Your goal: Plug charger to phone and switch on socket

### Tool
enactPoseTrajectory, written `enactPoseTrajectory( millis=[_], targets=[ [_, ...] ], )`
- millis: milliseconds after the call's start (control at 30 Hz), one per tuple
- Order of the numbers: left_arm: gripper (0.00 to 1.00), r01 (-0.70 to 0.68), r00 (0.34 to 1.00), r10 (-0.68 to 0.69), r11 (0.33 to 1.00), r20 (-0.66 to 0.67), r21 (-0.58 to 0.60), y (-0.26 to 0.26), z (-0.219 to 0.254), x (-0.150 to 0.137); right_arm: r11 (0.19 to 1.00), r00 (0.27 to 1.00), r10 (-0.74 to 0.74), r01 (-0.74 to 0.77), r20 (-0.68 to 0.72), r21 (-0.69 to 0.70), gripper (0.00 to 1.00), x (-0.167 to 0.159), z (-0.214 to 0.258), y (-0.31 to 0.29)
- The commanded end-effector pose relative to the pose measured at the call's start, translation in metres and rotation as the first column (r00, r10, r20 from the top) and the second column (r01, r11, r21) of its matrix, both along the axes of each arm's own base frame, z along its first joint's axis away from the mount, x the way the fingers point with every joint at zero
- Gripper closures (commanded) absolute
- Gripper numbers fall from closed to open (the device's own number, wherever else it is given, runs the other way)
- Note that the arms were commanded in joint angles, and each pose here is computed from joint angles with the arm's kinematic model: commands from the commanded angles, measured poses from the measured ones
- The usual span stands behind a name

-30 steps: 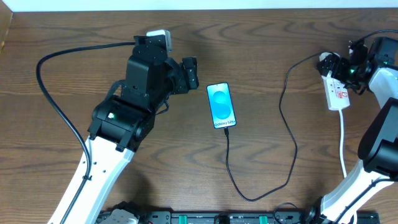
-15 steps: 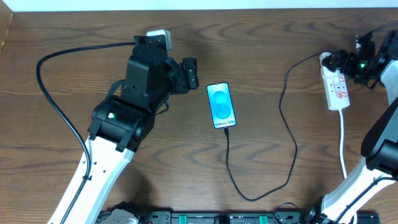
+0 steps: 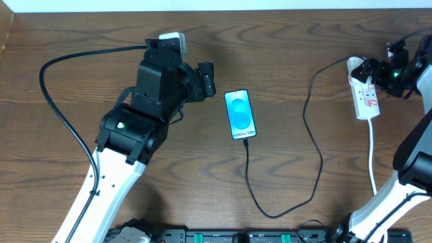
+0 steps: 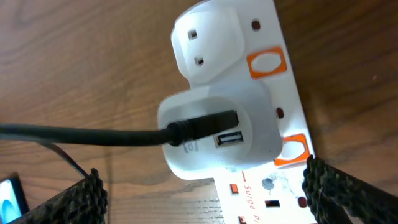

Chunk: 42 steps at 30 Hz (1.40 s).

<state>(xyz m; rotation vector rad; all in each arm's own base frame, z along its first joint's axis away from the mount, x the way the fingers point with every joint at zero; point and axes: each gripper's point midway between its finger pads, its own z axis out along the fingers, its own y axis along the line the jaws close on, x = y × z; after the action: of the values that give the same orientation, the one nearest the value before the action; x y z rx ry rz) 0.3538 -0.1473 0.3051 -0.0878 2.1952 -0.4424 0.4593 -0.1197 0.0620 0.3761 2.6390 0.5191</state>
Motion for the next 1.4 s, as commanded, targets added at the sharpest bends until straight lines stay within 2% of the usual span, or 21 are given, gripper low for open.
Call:
enactPoseTrajectory(
  millis=[0,400,667,1000,1367],
  targets=[
    [0.11,-0.006,1.0,0.006,1.0,0.011,0.015,0.004,0.003,0.0,0.999,0.999,0.039,-0.039,-0.021,0.001,0.01,-0.006,-0.019,0.017],
    [0.11,-0.006,1.0,0.006,1.0,0.011,0.015,0.004,0.002,0.0,0.999,1.0,0.028,-0.028,0.01,-0.018,0.01,-0.002,-0.027,0.015],
    [0.11,-0.006,1.0,0.006,1.0,0.011,0.015,0.004,0.003,0.0,0.999,0.998,-0.03,0.029,-0.056,-0.012,0.01,-0.02,-0.029,-0.008],
    [0.11,-0.007,1.0,0.007,1.0,0.011,0.015,0.004,0.003,0.0,0.999,0.999,-0.008,0.007,0.033,0.031,0.01,-0.005,-0.018,-0.004],
    [0.11,-0.007,1.0,0.007,1.0,0.011,0.015,0.004,0.003,0.0,0.997,0.999,0.027,-0.03,0.042,0.074,0.01,0.001,-0.015,0.02]
  ],
)
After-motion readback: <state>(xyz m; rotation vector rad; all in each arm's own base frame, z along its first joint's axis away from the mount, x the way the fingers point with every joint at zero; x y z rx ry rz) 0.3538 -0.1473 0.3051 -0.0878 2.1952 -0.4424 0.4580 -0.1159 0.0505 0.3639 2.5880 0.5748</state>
